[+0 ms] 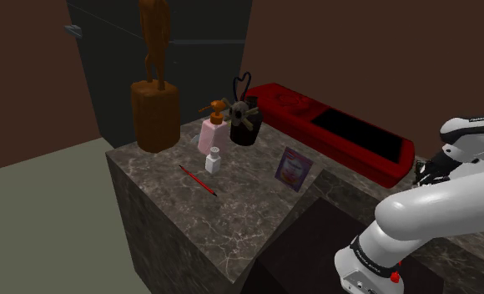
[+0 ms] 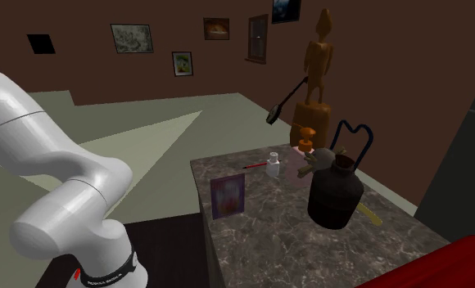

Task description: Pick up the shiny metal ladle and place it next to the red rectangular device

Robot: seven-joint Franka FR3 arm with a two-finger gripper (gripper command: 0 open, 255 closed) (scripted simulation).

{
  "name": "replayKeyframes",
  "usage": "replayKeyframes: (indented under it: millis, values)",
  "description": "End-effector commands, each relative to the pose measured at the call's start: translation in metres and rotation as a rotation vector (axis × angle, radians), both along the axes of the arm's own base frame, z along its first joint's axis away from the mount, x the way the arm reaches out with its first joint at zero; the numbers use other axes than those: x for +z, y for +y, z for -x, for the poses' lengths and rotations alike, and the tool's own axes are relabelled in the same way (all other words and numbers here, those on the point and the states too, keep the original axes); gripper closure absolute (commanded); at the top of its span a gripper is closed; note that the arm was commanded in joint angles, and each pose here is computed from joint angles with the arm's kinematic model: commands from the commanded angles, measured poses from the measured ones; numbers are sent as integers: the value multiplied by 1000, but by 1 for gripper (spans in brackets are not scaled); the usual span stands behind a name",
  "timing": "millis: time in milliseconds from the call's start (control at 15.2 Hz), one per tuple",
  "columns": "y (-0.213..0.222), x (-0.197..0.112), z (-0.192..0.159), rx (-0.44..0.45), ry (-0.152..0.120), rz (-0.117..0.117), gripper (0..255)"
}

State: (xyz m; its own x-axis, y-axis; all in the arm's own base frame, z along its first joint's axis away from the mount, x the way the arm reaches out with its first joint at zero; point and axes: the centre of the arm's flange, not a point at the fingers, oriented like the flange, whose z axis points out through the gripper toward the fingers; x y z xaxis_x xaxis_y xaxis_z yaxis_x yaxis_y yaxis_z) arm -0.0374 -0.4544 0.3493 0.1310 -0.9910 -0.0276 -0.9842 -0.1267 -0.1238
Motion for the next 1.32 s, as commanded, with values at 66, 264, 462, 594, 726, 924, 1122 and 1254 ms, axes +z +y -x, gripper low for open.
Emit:
replayKeyframes:
  millis: [66,264,462,594,726,924,1122,1254]
  values:
    - [0,0,4,-2,8,3,255]
    - [0,1,3,-1,8,3,0]
    - [-1,0,4,-2,8,3,0]
    - [-2,26,7,-2,8,3,0]
    - [-3,50,9,-2,8,3,0]
    - [-3,50,9,-2,8,3,0]
    - [-3,50,9,-2,8,3,0]
    - [-3,50,9,-2,8,3,0]
